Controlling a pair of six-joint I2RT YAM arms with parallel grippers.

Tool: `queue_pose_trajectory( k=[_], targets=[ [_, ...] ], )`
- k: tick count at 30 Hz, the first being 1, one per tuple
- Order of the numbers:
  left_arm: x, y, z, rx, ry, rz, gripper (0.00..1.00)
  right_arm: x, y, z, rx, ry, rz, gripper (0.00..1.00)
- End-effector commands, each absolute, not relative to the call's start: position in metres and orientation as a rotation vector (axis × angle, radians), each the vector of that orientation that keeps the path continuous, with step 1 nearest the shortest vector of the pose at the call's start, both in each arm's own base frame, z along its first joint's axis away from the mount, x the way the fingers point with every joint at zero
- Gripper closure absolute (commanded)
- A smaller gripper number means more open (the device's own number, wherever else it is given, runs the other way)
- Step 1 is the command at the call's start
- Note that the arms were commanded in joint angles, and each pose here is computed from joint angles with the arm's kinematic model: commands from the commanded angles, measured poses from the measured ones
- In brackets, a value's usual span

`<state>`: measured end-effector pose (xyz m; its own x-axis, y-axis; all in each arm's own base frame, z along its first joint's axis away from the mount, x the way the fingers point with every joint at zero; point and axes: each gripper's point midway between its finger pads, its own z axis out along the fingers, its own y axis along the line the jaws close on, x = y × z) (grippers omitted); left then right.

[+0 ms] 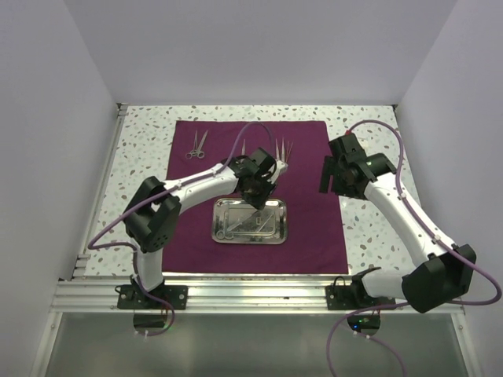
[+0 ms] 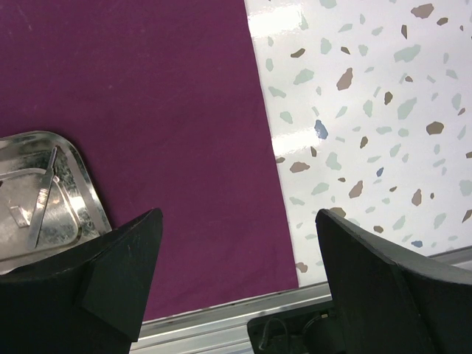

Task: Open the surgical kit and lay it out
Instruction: Pick up the medical item from the container.

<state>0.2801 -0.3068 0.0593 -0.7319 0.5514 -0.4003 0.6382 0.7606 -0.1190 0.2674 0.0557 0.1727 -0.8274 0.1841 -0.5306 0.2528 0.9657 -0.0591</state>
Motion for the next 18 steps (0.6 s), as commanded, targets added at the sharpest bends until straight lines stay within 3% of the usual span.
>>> queue_pose_trajectory(
  k=[1, 18],
  targets=[
    [0.291, -0.342, 0.089, 0.878, 2.491, -0.489, 0.60, 0.269, 0.053, 0.180, 0.329, 2.534, -0.170, 0.11],
    [0.292, -0.377, 0.048, 0.902, 2.527, -0.461, 0.62, 0.255, 0.043, 0.180, 0.312, 2.532, -0.215, 0.11]
  ],
)
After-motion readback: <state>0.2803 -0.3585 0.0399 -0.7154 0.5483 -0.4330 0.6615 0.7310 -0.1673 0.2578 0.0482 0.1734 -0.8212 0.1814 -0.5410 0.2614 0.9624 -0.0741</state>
